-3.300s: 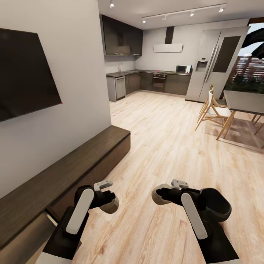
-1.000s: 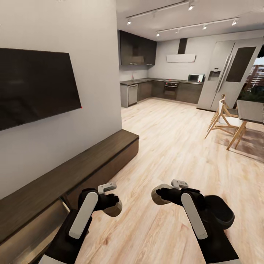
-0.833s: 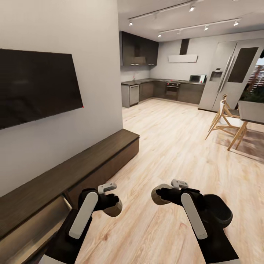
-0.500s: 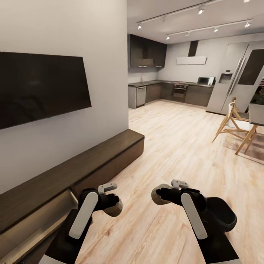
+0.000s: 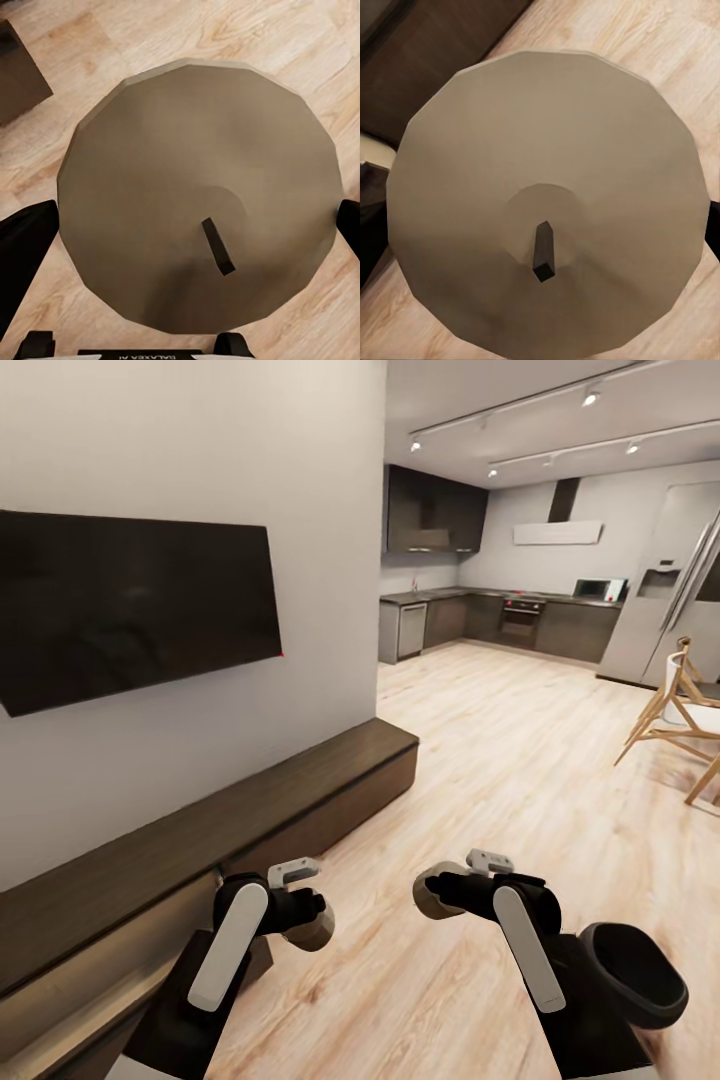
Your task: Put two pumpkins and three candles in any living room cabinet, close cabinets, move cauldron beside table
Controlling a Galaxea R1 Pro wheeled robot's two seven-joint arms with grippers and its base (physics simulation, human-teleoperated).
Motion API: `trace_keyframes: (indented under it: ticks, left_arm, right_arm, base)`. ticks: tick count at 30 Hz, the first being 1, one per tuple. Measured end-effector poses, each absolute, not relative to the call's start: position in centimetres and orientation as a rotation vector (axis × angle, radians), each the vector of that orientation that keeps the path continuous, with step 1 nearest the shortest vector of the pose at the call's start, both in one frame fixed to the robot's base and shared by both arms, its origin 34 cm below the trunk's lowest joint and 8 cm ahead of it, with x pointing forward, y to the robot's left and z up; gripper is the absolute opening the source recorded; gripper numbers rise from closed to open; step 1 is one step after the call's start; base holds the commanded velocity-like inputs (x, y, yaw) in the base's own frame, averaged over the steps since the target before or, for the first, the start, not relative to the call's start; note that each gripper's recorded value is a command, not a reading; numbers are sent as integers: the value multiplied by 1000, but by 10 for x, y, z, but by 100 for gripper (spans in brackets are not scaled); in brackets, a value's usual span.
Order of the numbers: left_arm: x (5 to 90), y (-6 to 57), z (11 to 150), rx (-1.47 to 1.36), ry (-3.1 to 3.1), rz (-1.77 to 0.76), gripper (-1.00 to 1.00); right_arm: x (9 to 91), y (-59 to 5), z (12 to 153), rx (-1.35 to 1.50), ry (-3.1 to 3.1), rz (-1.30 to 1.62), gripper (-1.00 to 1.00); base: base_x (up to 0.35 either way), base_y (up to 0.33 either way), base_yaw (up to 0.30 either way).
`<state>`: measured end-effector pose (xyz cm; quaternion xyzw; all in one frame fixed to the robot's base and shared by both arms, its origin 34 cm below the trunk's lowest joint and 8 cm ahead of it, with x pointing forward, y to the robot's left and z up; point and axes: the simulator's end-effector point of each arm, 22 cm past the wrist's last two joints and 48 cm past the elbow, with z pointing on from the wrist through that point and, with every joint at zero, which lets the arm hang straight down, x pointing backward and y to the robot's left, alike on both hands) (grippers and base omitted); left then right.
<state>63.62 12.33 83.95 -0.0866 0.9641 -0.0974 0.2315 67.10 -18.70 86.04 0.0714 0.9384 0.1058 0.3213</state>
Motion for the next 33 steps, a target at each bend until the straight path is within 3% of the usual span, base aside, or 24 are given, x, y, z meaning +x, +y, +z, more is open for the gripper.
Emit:
trace_keyframes:
  ticks: [33]
  left_arm:
    - [638, 123, 863, -229, 2604, -272, -100]
  right_arm:
    - [672, -188, 885, 180, 2419, 274, -100]
  base:
    - [0, 0, 175]
